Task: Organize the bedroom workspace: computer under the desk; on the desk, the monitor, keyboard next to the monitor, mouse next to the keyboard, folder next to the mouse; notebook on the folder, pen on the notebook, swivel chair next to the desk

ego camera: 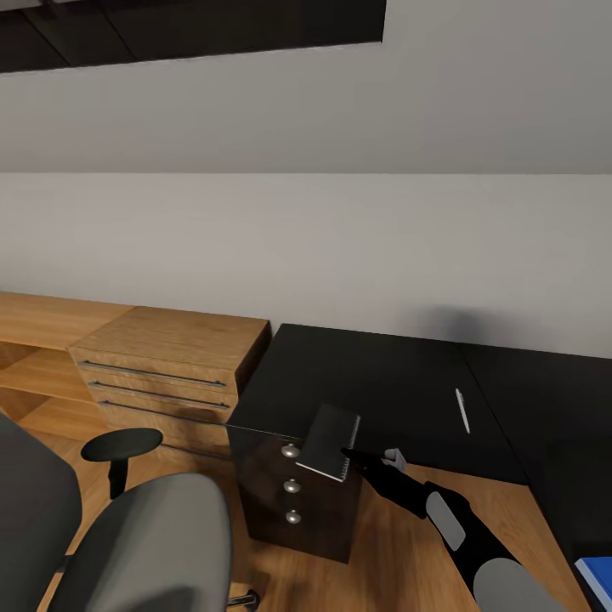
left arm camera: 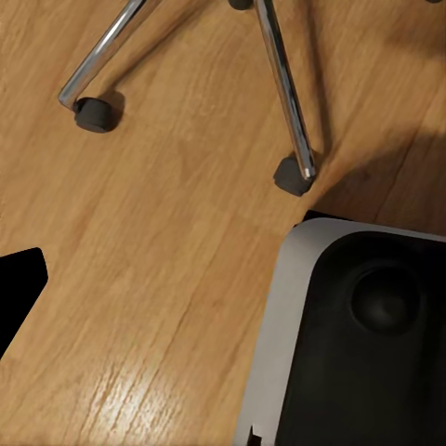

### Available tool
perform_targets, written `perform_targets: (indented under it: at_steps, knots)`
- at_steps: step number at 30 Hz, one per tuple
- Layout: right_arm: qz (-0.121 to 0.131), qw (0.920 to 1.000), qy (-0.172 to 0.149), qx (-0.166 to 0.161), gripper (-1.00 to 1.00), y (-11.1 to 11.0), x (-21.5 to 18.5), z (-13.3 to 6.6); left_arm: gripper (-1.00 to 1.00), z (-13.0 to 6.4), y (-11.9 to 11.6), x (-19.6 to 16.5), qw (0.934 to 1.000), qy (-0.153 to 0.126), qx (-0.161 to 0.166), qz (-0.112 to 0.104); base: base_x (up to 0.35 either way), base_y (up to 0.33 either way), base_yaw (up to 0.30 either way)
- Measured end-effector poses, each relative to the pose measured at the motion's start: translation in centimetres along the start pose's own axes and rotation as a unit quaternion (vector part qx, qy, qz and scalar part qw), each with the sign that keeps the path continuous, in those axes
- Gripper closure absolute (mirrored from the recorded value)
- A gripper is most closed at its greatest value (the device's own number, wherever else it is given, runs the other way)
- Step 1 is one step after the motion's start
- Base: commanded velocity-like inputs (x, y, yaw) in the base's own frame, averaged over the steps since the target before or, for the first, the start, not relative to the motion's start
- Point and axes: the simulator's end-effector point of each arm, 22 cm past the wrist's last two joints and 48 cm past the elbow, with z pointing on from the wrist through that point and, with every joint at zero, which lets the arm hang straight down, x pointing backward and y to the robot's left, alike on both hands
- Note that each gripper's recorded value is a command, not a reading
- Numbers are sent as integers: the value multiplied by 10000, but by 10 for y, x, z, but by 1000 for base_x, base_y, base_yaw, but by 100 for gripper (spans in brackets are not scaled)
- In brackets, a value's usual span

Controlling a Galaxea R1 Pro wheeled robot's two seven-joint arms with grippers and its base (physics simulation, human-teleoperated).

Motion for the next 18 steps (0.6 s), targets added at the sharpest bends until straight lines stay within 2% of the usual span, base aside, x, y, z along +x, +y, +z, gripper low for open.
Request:
perform_targets:
  at_steps: [18]
  knots:
    - [-1,10000,-14,-6,-100,0,-2,-1,-100,0,0,0,10000,7,-7,-6,0,24,0]
